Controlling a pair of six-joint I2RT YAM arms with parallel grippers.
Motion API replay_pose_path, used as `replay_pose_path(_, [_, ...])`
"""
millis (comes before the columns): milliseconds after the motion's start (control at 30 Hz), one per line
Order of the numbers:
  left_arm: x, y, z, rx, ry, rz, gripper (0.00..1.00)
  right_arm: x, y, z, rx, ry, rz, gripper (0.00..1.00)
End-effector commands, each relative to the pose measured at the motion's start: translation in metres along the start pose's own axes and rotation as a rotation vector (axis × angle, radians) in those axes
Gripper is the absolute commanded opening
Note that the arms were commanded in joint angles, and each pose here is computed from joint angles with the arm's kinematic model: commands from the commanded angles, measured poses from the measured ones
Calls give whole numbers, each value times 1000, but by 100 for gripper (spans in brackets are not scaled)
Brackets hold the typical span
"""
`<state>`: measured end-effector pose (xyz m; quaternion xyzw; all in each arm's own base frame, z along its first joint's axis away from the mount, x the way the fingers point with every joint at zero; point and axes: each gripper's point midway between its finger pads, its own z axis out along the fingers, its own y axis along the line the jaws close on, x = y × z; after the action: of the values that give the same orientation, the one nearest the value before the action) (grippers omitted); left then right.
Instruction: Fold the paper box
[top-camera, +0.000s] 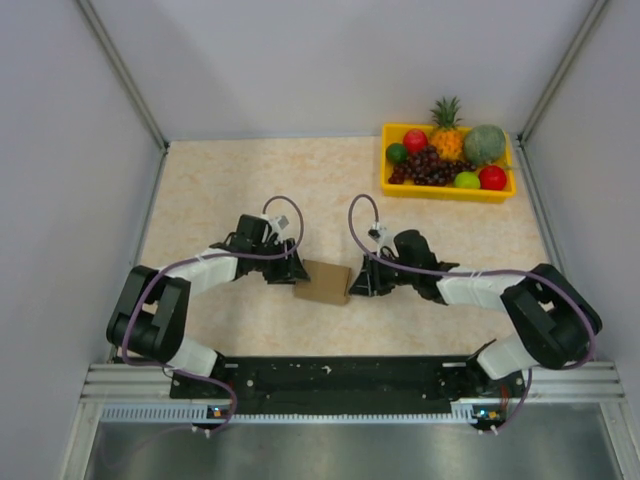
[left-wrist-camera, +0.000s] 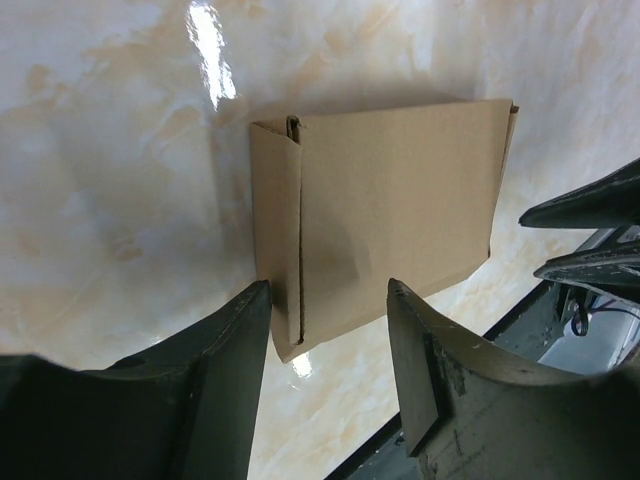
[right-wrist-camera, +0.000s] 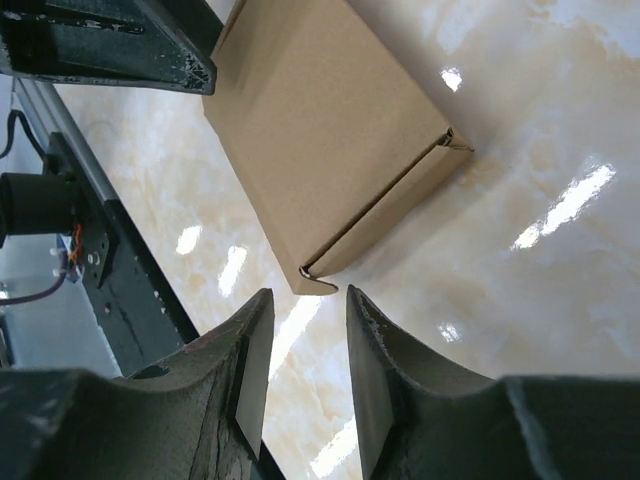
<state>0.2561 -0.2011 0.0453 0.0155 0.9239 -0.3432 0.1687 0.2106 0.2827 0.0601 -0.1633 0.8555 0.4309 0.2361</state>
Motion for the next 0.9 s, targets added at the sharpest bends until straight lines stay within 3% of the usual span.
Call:
replay_pose_path(0, [5,-9,-3,47,5,51,54,-13,6,9,37,-14,-63,34])
replay_pose_path(267, [15,-10,-8,51,7,45,47,-8,10,17,53,14,-62,28])
replay_pose_path(467, [21,-10,-14,48,6,39,55,-4,6,17,90,42,-81,30])
replay_pose_path(867, [32,-12,-17,65,30,17,51,3,9,19,77,43,-59,31])
